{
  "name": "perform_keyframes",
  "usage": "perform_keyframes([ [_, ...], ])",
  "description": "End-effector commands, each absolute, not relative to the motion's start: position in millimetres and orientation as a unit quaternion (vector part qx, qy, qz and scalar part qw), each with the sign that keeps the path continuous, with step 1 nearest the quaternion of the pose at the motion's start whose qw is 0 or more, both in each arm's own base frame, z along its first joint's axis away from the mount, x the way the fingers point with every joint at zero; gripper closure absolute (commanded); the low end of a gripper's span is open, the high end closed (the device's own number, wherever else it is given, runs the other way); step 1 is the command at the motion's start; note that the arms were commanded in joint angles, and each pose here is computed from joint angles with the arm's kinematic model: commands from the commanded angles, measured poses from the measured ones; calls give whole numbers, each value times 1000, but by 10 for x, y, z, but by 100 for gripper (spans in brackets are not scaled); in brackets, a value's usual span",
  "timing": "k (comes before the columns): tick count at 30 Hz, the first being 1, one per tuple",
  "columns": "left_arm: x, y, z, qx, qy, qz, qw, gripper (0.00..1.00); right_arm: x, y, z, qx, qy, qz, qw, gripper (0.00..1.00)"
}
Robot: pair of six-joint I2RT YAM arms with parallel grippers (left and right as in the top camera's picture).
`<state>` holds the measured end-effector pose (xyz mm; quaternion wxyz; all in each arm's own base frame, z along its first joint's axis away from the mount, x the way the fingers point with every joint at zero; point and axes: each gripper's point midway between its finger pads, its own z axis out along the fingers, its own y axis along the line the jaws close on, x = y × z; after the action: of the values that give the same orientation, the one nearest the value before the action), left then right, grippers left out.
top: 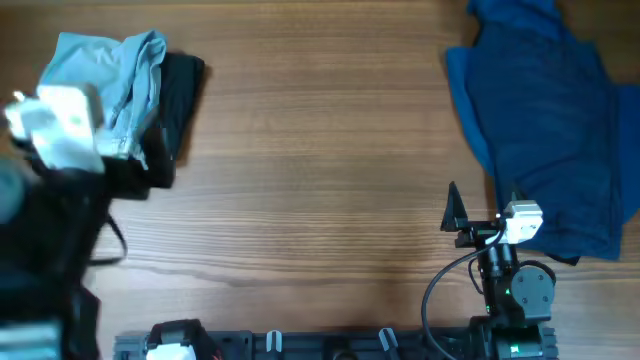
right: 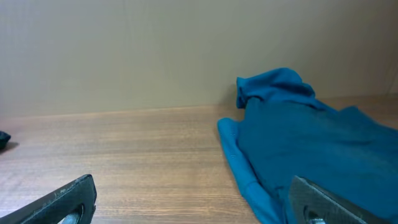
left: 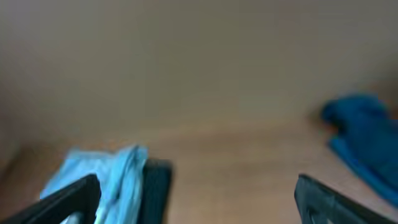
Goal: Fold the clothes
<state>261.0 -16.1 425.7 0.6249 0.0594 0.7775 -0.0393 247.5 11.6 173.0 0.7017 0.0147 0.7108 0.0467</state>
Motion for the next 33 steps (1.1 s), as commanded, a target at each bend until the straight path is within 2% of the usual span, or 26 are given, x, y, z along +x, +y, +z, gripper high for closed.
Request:
perform_keyframes([
  [1,2562,-357,3733,93,753,-82,647,0,2473,130,1738,18,709,57,703,0],
  [7,2678,-304,2984,35,715,-127,686,0,2473,130,1738,18,709,57,703,0],
  [13,2524,-296,2422,23,700,-134,701,0,2473,130,1738,18,709,57,703,0],
  [23,2385,-285,2174,26,675,-126,727,0,2473,130,1738,18,709,57,703,0],
  [30,2329,-290,2401,38,634,-119,763,0,2473,130,1738,18,709,57,703,0],
  [33,2354,-275,2310,33,642,-118,757,0,2473,130,1738,18,709,57,703,0],
])
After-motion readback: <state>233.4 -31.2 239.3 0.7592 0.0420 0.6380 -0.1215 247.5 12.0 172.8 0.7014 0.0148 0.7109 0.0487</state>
